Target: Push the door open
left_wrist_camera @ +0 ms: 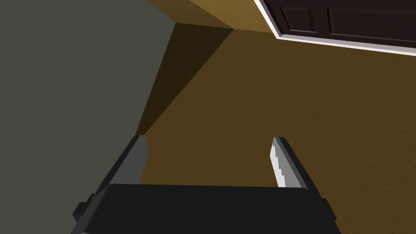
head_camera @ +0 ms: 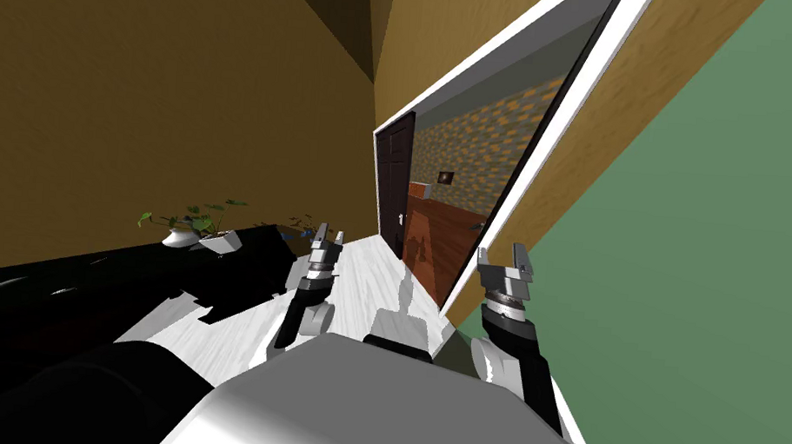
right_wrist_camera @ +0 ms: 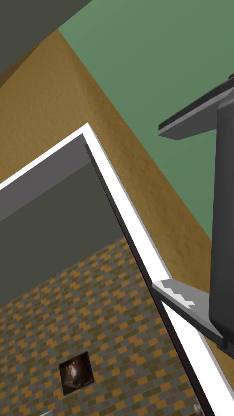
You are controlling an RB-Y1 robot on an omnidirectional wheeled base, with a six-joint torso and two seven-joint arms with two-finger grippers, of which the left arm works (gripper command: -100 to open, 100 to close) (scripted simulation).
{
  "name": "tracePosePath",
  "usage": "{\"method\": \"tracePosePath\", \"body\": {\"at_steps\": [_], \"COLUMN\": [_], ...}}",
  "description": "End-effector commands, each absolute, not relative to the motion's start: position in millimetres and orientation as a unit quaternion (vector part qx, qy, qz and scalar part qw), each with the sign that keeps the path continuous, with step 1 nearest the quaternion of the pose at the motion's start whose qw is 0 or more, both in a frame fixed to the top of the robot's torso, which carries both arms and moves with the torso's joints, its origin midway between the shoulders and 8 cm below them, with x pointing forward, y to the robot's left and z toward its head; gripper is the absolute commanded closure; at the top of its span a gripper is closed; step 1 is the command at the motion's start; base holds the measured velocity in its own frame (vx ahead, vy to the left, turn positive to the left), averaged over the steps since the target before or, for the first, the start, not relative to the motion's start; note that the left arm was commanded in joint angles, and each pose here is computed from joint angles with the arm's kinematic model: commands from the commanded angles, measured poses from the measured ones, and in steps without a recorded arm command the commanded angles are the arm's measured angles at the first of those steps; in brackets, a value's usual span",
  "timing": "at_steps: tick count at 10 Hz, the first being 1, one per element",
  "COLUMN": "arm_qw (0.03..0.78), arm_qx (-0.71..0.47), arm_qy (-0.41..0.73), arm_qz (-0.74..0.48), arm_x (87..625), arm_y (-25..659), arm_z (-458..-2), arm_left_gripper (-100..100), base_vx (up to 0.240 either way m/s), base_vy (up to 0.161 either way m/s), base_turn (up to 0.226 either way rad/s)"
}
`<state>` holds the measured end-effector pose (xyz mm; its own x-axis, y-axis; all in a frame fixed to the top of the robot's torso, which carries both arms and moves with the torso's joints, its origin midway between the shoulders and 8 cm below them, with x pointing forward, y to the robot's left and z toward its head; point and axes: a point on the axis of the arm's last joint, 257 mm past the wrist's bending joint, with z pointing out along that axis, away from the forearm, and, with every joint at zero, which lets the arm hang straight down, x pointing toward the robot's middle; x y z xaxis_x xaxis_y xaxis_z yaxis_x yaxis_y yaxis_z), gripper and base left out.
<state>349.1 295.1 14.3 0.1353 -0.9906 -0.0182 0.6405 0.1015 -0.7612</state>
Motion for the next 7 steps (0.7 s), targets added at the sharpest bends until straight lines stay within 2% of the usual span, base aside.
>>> {"method": "tracePosePath", "body": {"at_steps": [1,7], "arm_qw": [0.681,0.659], "arm_qx": [-0.314,-0.327], "arm_qy": [0.287,0.304], "arm_qz": [-0.596,-0.605], "arm_x": [355,377], "arm_y": [293,284], "arm_z": [7,-25], "arm_left_gripper": [-100,-100], "base_vx": [0.103,0.112], "base_vy": [0.023,0.062], "base_turn": [-0.039,-0.076]}}
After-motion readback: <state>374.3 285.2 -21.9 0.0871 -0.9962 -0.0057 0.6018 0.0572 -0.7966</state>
